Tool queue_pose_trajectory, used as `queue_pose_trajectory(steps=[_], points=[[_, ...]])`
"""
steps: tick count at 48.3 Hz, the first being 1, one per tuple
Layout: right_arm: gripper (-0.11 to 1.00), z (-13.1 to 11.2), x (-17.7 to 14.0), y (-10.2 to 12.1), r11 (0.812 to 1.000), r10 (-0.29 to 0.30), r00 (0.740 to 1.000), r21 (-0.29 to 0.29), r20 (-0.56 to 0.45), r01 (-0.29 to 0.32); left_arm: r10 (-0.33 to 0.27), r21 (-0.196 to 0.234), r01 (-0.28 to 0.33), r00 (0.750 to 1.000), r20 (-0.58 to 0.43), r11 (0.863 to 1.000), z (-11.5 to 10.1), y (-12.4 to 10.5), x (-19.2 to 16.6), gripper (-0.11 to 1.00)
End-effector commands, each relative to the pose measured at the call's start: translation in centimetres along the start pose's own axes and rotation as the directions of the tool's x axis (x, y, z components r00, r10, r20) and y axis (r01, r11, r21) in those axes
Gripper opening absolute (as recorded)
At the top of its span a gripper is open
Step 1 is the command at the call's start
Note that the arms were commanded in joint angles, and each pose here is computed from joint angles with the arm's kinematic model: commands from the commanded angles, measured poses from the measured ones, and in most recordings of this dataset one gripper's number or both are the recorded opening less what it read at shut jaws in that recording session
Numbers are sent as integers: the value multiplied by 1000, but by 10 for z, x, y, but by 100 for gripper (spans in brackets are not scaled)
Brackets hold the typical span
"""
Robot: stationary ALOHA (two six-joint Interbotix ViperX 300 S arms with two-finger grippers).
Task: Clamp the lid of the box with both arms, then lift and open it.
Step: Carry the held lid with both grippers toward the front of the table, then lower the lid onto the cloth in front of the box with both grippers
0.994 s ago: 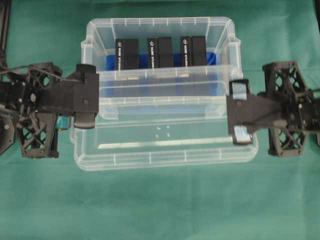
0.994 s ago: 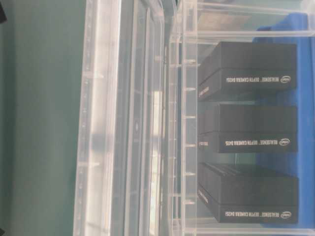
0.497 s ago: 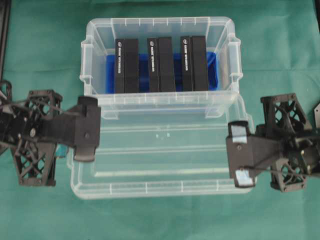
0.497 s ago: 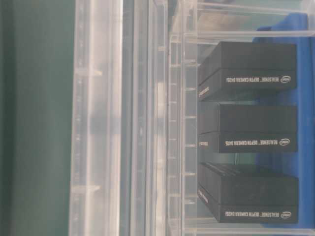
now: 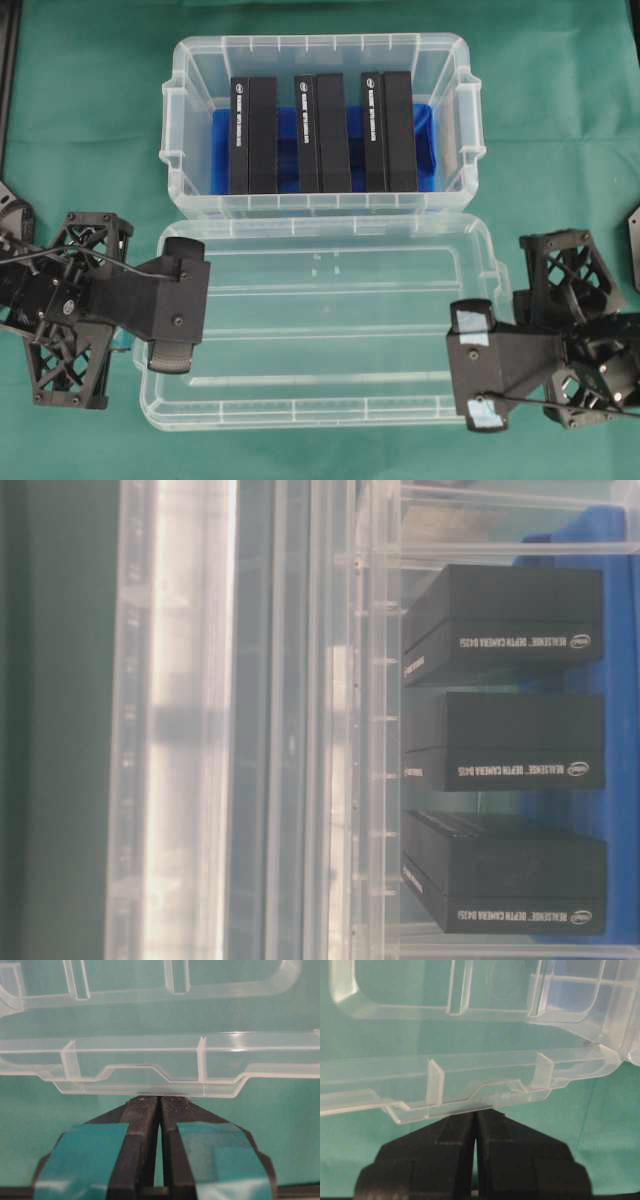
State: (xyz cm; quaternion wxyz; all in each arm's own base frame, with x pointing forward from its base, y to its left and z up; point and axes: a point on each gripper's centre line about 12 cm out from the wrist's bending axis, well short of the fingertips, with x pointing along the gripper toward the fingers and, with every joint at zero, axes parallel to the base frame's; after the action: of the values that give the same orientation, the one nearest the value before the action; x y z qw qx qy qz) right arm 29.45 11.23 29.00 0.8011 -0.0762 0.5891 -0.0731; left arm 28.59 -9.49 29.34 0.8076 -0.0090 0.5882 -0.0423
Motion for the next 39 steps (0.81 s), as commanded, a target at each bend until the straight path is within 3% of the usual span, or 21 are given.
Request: queue_pose_trajectory(steps=[1,34,39], points=[[0,19,-19,-5,999,8,995,37,95,-11,-1,-9,2,996,85,1000,16,1,-19,1],[0,16,9,15,997,18,998,72,65,-23,-16,-47,19,998,65,999,1,-10,18,1],[0,14,15,22,997,33,997,73,72,-38,-20,-76,24,998,65,997,-3,-12,24,1]])
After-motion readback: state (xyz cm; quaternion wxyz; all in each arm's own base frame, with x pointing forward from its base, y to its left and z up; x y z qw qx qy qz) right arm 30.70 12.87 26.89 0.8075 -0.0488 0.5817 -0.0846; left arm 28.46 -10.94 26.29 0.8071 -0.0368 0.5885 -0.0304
